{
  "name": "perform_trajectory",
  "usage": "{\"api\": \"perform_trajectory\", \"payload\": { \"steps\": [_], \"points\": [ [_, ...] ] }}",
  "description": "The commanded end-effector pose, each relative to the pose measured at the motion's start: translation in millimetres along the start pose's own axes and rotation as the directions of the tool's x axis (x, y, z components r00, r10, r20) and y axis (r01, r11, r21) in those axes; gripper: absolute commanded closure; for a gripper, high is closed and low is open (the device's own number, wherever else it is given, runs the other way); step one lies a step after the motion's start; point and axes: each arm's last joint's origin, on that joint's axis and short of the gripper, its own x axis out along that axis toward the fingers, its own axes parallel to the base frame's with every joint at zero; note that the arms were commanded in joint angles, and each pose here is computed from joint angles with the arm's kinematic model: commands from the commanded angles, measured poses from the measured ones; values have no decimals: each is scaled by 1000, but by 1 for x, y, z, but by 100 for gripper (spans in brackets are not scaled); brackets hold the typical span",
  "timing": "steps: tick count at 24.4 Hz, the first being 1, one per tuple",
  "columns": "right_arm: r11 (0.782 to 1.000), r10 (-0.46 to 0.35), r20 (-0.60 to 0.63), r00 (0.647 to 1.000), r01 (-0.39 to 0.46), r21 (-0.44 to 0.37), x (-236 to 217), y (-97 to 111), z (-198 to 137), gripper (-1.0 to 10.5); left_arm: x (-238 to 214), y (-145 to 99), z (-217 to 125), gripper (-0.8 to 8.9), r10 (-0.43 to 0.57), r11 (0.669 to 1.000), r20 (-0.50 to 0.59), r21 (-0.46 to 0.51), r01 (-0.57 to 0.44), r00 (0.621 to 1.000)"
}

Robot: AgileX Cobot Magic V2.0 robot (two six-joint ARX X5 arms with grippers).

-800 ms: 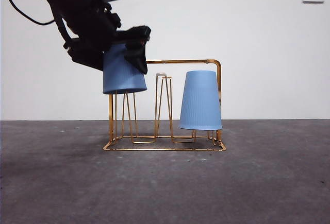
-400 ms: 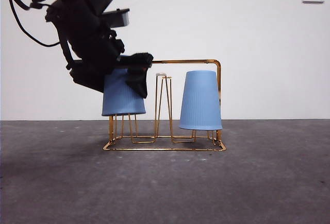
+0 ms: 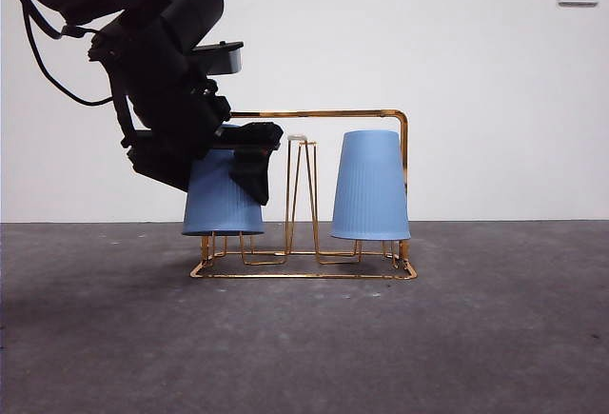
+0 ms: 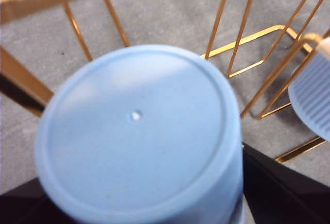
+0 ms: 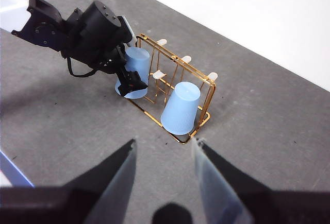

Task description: Pick up cup 1,put cup 1 in the cup rack,pick up cup 2,put cup 2 in the cup rack

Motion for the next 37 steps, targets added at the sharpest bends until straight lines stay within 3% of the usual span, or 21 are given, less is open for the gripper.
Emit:
{"api": "perform_trajectory", "payload": {
  "steps": [1, 8, 14, 16, 22, 26, 37],
  "points": [
    [1000, -5, 4, 1000, 5, 13, 0, 0, 0, 757, 3, 2, -5, 818, 8, 1000, -27, -10, -8, 1000],
    [1000, -5, 4, 1000, 5, 12, 0, 0, 0, 757, 3, 5, -13, 793, 15, 1000, -103, -8, -16, 995],
    [1000, -4, 3, 1000, 4, 12, 0, 0, 0, 757, 3, 5, -15, 378, 9, 1000, -127, -6, -10, 992],
    [1000, -4, 3, 1000, 4, 12, 0, 0, 0, 757, 3, 5, -15, 317, 7, 1000, -128, -6, -8, 992],
    [1000, -4, 3, 1000, 4, 12, 0, 0, 0, 757, 2, 4, -16, 295, -14, 1000, -152, -7, 13, 988],
    [1000, -4, 3, 1000, 4, 12, 0, 0, 0, 757, 2, 4, -18, 215, -18, 1000, -178, -7, 17, 984],
    [1000, -4, 3, 1000, 4, 11, 0, 0, 0, 757, -4, 4, -23, 215, -38, 999, -297, -3, 39, 954]
  ]
}}
